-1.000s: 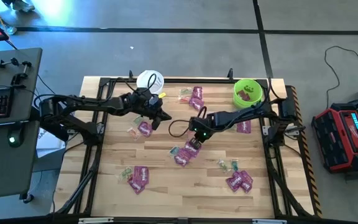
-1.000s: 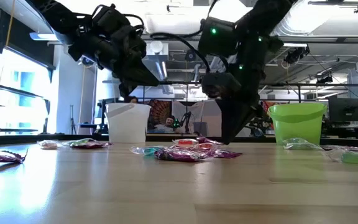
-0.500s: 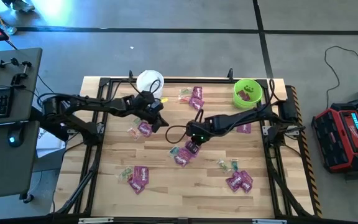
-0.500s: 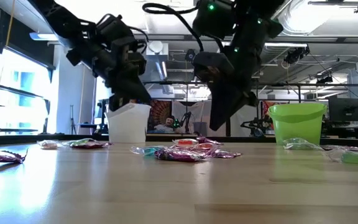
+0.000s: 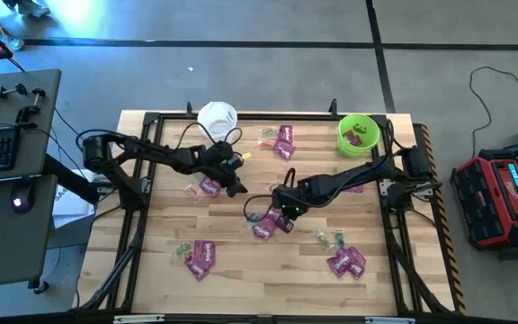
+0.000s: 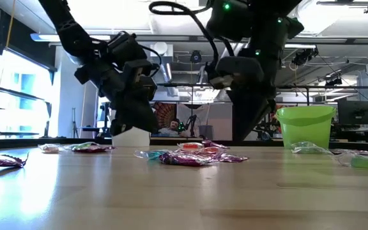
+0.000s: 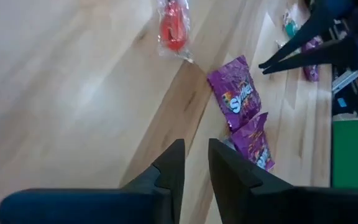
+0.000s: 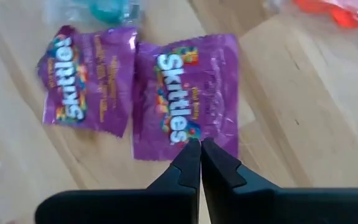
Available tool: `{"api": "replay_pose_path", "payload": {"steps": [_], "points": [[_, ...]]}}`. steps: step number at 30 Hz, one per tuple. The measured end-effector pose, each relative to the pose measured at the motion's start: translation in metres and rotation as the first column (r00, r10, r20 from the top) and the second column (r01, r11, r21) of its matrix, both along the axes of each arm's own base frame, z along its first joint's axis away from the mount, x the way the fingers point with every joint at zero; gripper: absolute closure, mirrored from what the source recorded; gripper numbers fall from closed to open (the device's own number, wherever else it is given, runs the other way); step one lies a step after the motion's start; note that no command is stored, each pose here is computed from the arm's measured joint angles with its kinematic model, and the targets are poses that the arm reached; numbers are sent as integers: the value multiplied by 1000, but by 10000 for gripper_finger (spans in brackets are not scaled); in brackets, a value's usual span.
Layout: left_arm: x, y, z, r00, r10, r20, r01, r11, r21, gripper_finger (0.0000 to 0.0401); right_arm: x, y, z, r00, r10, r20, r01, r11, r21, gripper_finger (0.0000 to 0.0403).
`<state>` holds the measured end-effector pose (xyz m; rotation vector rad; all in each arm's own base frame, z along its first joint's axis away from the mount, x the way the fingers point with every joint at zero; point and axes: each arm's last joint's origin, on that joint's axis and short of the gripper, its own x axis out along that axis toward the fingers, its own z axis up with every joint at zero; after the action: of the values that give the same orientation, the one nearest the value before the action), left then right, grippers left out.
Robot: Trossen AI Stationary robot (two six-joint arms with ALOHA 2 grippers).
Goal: Sort candy by brand, put in halloween buckets
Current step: Put the violet candy into the green bucket
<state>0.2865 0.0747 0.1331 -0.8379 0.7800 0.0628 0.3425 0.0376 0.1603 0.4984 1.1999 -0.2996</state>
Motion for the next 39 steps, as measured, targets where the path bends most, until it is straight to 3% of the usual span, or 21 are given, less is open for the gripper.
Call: {"api": "replay_pose_path", "payload": {"steps": [12, 29, 39], "points": [[26, -1, -2, 998, -24, 54, 24, 1000, -11, 284, 8, 7, -19, 997, 79, 0, -79, 997, -4, 403], [34, 1, -12, 1000, 2, -16, -2, 1000, -15, 283, 25, -34, -25, 993, -27, 115, 33, 998, -51, 403], [33, 3, -13, 999, 26, -28, -27, 999, -19, 283, 30, -38, 10, 988, 35, 151, -26, 997, -67, 403]]}}
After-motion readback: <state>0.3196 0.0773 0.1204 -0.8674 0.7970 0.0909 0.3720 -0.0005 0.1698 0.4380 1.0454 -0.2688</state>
